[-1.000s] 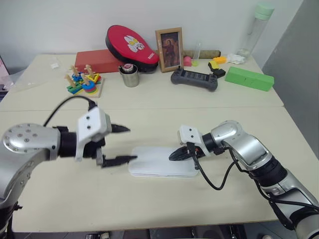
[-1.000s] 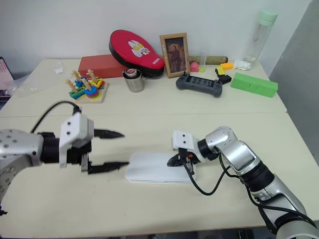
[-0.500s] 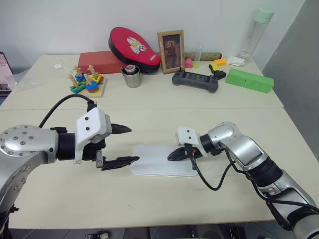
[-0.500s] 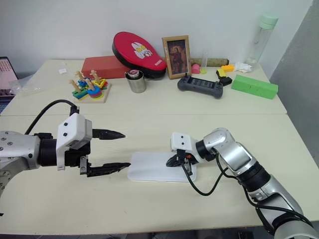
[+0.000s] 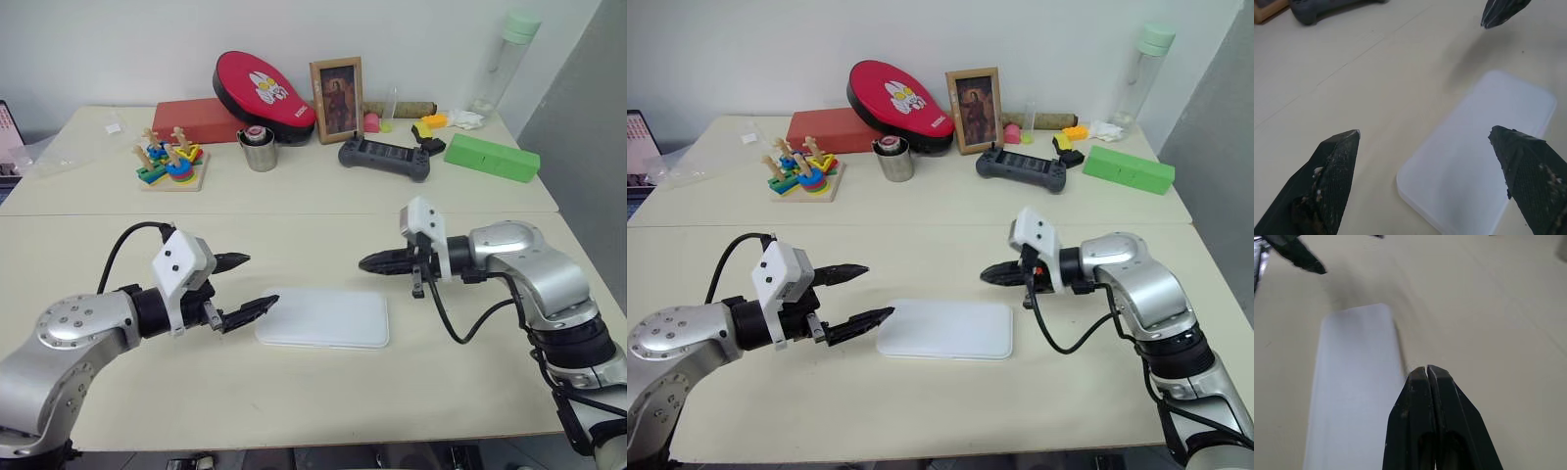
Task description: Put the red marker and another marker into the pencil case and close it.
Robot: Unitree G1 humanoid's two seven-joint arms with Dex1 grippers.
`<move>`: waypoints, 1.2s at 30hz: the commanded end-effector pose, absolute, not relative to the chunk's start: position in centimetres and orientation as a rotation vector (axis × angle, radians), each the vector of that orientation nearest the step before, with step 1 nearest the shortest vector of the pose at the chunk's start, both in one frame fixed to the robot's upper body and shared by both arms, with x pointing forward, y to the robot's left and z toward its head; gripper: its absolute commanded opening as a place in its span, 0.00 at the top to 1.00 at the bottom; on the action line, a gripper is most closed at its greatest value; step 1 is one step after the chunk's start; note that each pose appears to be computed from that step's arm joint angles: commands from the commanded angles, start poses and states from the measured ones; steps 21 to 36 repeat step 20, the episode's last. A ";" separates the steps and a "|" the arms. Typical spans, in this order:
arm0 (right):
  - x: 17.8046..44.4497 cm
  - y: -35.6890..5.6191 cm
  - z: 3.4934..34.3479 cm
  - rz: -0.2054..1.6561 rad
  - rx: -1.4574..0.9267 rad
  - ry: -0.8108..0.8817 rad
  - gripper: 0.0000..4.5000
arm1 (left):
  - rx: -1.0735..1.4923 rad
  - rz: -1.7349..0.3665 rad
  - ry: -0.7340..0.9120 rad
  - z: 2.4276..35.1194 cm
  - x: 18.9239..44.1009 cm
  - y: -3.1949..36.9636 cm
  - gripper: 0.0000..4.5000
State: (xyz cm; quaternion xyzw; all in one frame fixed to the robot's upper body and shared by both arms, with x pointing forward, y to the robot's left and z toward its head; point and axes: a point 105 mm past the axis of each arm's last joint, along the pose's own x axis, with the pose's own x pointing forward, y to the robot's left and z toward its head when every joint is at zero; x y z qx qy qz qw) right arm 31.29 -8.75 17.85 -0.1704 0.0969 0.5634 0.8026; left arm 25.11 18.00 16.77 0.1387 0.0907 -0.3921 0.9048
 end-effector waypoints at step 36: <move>35.3 -19.2 12.3 0.568 -0.257 0.224 1.00 | 0.079 -0.131 0.176 11.0 24.7 29.1 0.00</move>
